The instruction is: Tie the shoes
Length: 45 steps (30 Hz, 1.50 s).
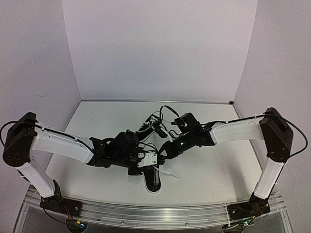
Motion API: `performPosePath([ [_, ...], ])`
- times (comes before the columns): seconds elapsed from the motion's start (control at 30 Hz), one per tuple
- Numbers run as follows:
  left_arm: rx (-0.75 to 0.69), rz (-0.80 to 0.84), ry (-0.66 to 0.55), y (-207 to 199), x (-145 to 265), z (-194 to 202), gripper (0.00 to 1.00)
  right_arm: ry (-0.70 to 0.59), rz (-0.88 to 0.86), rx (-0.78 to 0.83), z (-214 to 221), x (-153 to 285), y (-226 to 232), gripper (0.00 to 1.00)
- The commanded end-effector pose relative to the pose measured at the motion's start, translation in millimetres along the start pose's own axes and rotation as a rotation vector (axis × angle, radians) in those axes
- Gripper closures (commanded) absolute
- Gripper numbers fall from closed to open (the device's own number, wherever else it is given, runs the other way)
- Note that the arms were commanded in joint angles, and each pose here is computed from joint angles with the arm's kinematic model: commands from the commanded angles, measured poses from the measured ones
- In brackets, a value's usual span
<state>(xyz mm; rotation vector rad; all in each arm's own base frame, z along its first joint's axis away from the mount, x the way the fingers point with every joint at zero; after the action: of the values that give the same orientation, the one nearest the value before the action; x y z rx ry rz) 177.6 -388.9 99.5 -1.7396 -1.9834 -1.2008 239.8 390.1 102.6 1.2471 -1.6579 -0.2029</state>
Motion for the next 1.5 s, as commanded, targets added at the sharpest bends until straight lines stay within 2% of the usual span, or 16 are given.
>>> performPosePath([
  [0.0,-0.010,-0.047,-0.007,13.4,-2.2,-4.8,0.81,-0.014,-0.035,0.017,-8.0,-3.9,5.8,1.00],
  [0.47,0.011,-0.061,0.021,16.6,-6.2,9.1,0.81,-0.013,-0.039,0.017,-8.6,-4.7,5.9,1.00],
  [0.8,0.003,-0.022,0.040,11.4,-9.9,11.7,0.89,-0.013,-0.041,0.019,-9.7,-5.5,6.4,1.00],
  [1.0,0.022,-0.032,-0.002,15.9,-2.0,-0.1,1.00,-0.016,-0.042,0.019,-11.2,-5.3,6.8,1.00],
  [1.2,0.096,-0.064,-0.089,24.4,8.2,-18.4,1.00,-0.015,-0.044,0.018,-11.2,-6.1,7.0,1.00],
  [1.47,0.213,-0.082,-0.050,27.6,-13.4,-3.3,1.00,-0.031,-0.042,0.016,-14.4,-3.0,8.7,1.00],
])
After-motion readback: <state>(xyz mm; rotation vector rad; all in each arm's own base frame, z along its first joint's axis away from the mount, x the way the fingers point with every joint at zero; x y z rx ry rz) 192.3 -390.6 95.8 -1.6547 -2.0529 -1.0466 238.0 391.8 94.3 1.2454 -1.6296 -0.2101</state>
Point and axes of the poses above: each gripper's point midway between its finger pads, its own x axis back along the fingers, its own y axis along the line the jaws close on, z = x × y, the point moved 1 cm from there along x, back along the fingers, and after that the axes turned 3 degrees about -x, right-handed, at the moved point
